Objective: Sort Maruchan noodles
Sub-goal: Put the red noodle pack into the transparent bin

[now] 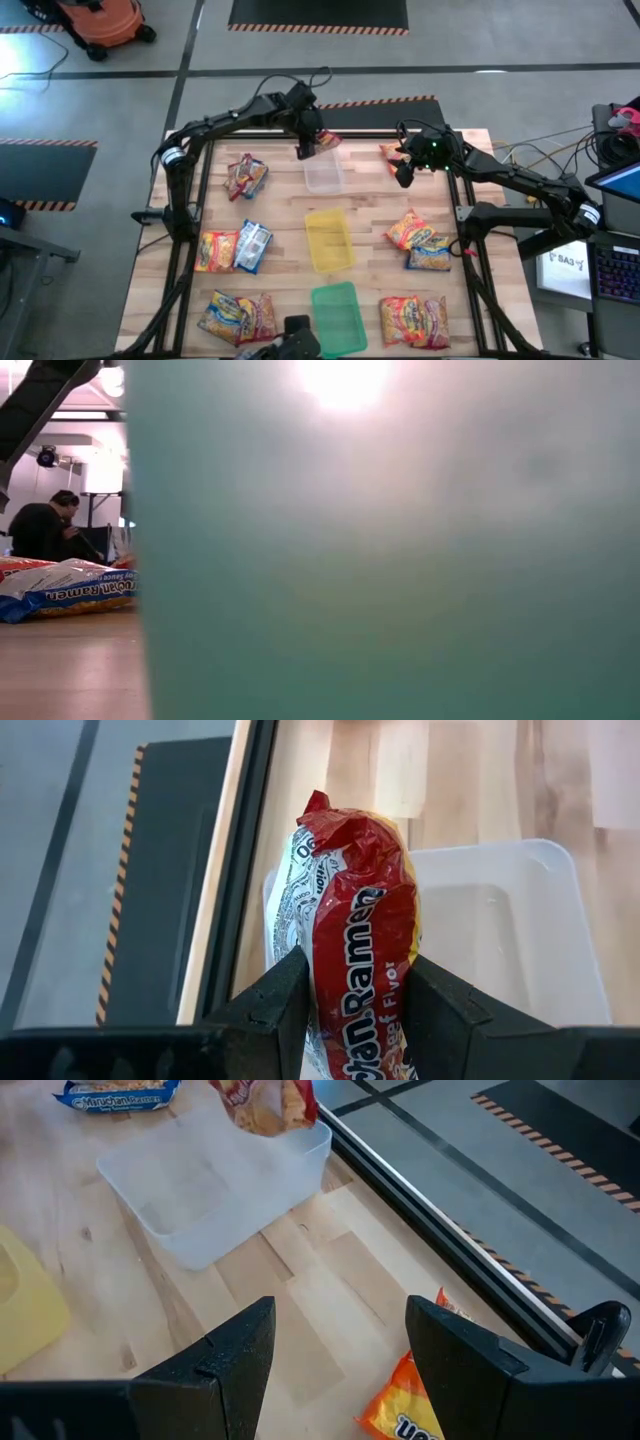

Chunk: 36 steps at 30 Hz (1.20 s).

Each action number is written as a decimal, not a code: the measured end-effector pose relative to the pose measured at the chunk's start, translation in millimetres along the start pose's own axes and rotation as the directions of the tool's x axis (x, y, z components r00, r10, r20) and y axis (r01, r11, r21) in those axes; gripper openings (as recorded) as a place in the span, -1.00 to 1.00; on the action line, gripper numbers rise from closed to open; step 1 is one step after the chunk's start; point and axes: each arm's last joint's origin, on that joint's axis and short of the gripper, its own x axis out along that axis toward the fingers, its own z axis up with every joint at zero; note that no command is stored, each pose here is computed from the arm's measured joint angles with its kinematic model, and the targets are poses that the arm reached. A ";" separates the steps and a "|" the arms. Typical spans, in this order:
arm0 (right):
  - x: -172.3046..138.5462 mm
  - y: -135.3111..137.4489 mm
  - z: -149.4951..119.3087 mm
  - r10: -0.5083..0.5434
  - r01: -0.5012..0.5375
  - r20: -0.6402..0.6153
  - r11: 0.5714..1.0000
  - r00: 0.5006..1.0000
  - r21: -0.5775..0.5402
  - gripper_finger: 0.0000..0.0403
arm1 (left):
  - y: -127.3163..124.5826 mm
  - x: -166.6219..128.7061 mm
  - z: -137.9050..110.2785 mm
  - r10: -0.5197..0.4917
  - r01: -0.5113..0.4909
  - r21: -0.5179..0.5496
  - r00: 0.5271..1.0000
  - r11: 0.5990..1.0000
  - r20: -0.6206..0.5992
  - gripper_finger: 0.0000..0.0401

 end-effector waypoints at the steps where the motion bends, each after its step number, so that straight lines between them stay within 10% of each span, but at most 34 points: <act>1: 0.0 0.0 -0.1 0.000 0.000 -0.001 1.000 1.000 0.000 0.07 | 0.1 -1.8 0.4 -0.003 0.003 -0.002 1.000 1.000 -0.007 -0.43; 36: 2.6 0.4 -7.6 0.002 -0.003 -0.023 1.000 1.000 -0.013 0.07 | 6.0 43.5 -9.8 -0.012 0.013 0.003 0.984 1.000 -0.175 -0.43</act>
